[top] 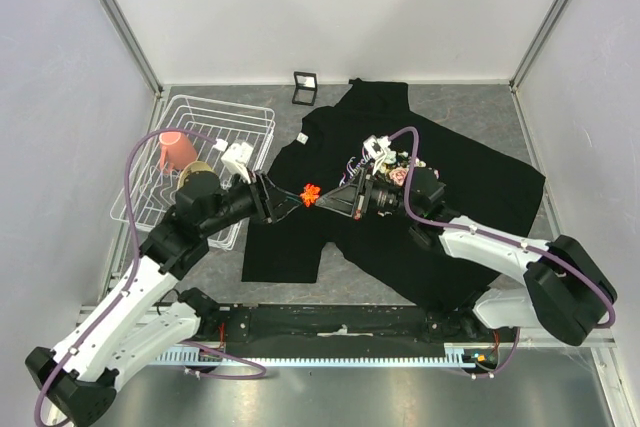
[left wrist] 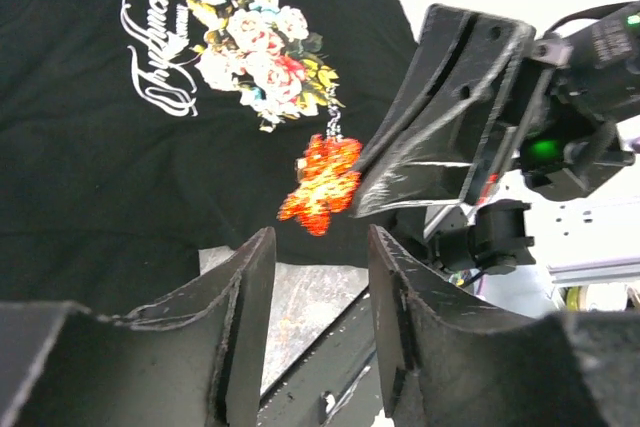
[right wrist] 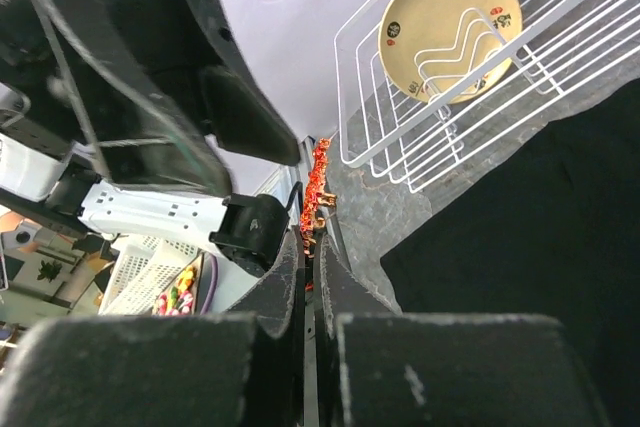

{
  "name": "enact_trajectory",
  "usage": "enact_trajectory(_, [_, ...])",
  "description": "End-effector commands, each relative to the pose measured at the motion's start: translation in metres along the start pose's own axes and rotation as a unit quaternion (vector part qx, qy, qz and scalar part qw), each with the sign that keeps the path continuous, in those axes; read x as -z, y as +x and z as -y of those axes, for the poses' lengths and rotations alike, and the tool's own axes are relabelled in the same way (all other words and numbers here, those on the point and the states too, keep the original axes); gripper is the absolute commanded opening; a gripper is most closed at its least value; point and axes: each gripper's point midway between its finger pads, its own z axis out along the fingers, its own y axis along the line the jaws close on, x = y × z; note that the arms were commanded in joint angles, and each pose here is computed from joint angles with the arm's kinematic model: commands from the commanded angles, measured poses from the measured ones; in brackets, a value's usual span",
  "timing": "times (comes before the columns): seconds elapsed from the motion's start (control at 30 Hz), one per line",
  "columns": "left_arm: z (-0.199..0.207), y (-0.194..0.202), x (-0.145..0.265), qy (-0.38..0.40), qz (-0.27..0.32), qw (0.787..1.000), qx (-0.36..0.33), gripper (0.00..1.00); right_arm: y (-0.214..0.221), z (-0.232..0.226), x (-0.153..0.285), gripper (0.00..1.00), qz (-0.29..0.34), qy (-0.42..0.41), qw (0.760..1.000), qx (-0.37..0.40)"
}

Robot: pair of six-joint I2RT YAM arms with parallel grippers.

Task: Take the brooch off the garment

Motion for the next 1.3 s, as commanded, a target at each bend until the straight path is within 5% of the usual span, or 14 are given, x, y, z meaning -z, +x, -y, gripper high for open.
enact_trajectory(0.0, [-0.006, -0.002, -0.006, 0.009, 0.036, 0.998, 0.045, 0.48, -0.022, -0.025, 0.0, 0.0, 0.033, -0.037, 0.998, 0.025])
enact_trajectory(0.07, [-0.001, -0.003, -0.006, 0.043, 0.065, 0.995, 0.062, 0.57, -0.023, -0.031, 0.002, 0.0, 0.041, -0.049, 0.998, 0.022])
enact_trajectory(0.17, [0.01, -0.002, -0.006, 0.095, 0.082, 0.985, 0.115, 0.58, -0.023, -0.037, 0.005, 0.0, 0.045, -0.065, 0.997, 0.013])
enact_trajectory(0.33, [0.012, 0.001, -0.002, 0.122, 0.105, 0.977, 0.142, 0.46, -0.021, -0.04, 0.008, 0.0, 0.043, -0.071, 0.996, 0.011])
enact_trajectory(0.5, [0.024, -0.011, 0.016, 0.171, 0.16, 0.961, 0.148, 0.47, -0.022, -0.042, 0.012, 0.0, 0.053, -0.07, 0.996, 0.01])
enact_trajectory(0.8, [0.02, 0.0, 0.007, 0.18, 0.136, 0.955, 0.193, 0.53, -0.026, -0.053, 0.015, 0.0, 0.071, -0.107, 0.992, -0.013])
enact_trajectory(1.03, [0.03, -0.008, 0.007, 0.204, 0.138, 0.947, 0.206, 0.42, -0.016, -0.05, 0.014, 0.0, 0.058, -0.11, 0.992, -0.021])
enact_trajectory(1.27, [0.038, -0.012, 0.014, 0.225, 0.145, 0.943, 0.197, 0.45, -0.011, -0.045, 0.014, 0.0, 0.05, -0.102, 0.993, -0.018])
